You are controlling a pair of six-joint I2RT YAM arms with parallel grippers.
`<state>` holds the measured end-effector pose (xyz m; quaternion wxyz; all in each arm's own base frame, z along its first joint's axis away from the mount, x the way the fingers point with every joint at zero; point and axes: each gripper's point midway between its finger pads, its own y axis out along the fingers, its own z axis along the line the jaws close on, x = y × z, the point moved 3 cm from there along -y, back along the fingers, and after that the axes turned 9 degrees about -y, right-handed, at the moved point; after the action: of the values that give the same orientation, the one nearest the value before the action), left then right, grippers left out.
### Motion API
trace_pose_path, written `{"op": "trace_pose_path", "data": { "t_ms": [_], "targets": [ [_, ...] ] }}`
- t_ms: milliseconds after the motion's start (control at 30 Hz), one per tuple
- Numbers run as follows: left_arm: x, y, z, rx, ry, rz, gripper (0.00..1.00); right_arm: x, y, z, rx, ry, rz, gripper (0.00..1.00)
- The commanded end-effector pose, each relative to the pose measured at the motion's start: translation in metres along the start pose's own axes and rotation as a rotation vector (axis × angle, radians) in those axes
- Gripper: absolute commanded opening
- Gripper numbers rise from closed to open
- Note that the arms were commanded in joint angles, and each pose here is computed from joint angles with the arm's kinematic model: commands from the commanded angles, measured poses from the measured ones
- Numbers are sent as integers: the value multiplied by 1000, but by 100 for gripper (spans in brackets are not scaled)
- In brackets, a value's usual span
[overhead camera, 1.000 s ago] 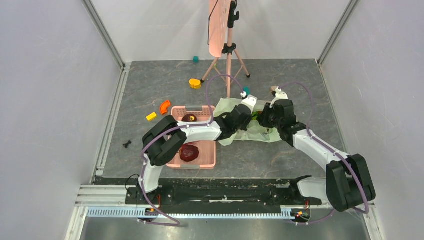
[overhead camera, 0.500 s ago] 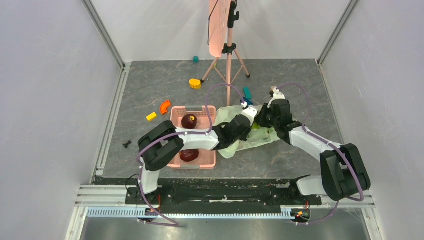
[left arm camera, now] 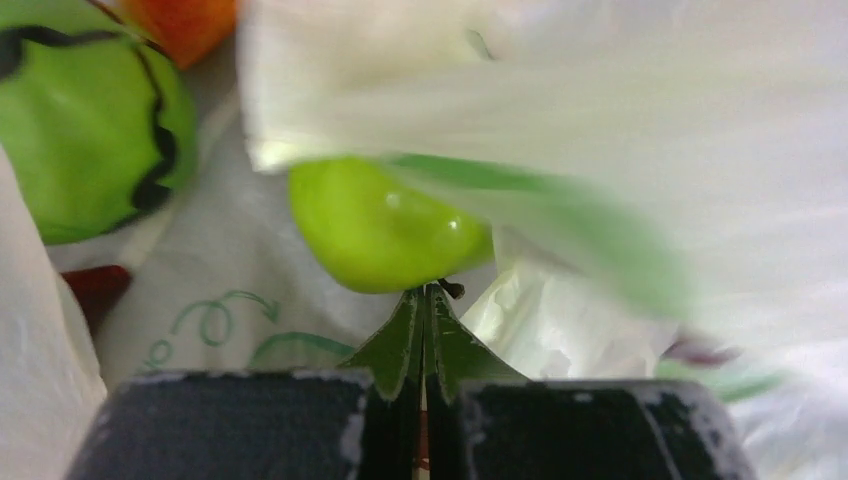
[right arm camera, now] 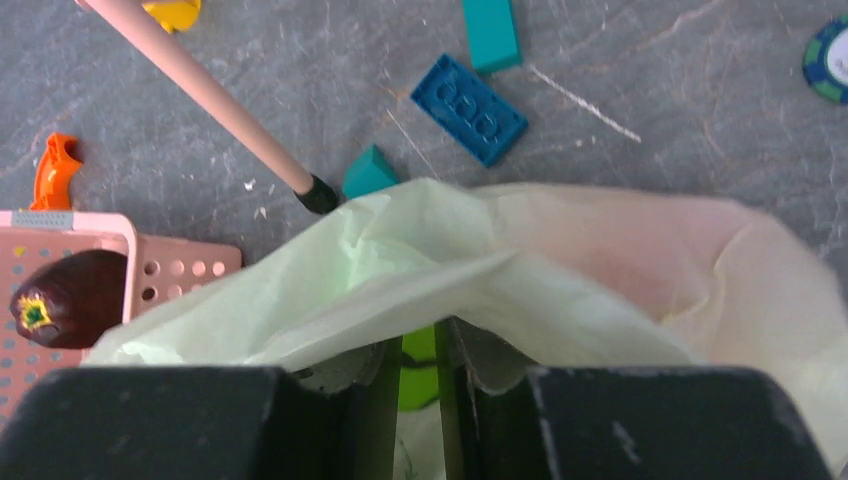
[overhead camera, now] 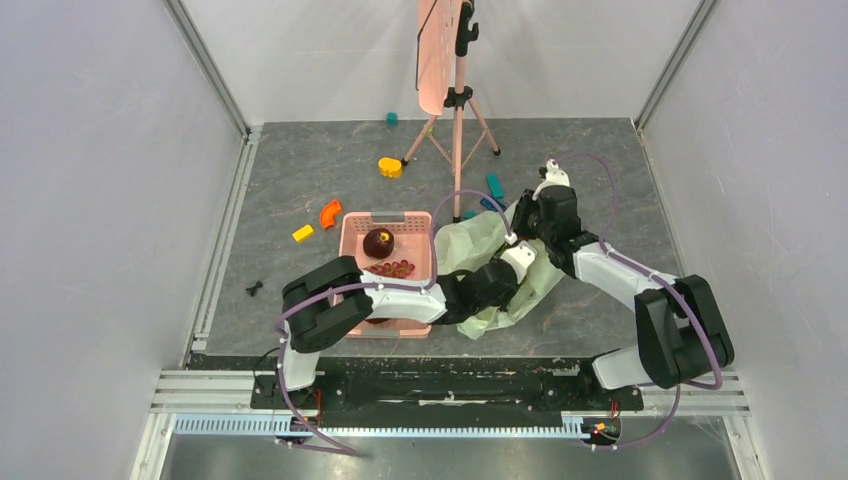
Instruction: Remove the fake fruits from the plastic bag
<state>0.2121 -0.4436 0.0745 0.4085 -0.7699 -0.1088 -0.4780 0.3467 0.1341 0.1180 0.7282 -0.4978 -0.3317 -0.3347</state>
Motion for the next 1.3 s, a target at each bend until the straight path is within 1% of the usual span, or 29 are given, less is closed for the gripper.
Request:
{"op": "trace_pose_path", "data": {
  "t_ms": [0,200,367,433,533,667,767,867,1000,1133,1267],
  "targets": [
    [-20,-12,-19,-44,-19,21,2,47,14,10,3,2,-126,21],
    [-46,-27,-27,-54,-30,40,2,60,20,9,-5,6,-144,21],
    [-50,-32,-22,-26,-46,24,2,47,14,6,4,4,-123,21],
    [-39,-37,-21,-16,-44,-4,2,40,7,7,24,-5,-112,22],
    [-17,-47,-21,-2,-42,-61,2,33,-10,14,82,-22,-100,26],
    [14,-60,-22,9,-43,-136,10,23,-33,30,150,-66,-63,32],
    [34,-69,-22,17,-50,-187,20,13,-47,37,159,-93,-43,37],
    [45,-74,-20,25,-60,-221,24,-2,-58,39,152,-104,-17,38],
    [48,-83,-14,37,-85,-249,23,-21,-68,36,150,-109,13,36],
    [43,-93,-2,61,-108,-269,18,-46,-79,34,159,-133,71,36],
    [33,-101,9,84,-114,-269,16,-60,-88,17,73,-143,107,35]
  ]
}}
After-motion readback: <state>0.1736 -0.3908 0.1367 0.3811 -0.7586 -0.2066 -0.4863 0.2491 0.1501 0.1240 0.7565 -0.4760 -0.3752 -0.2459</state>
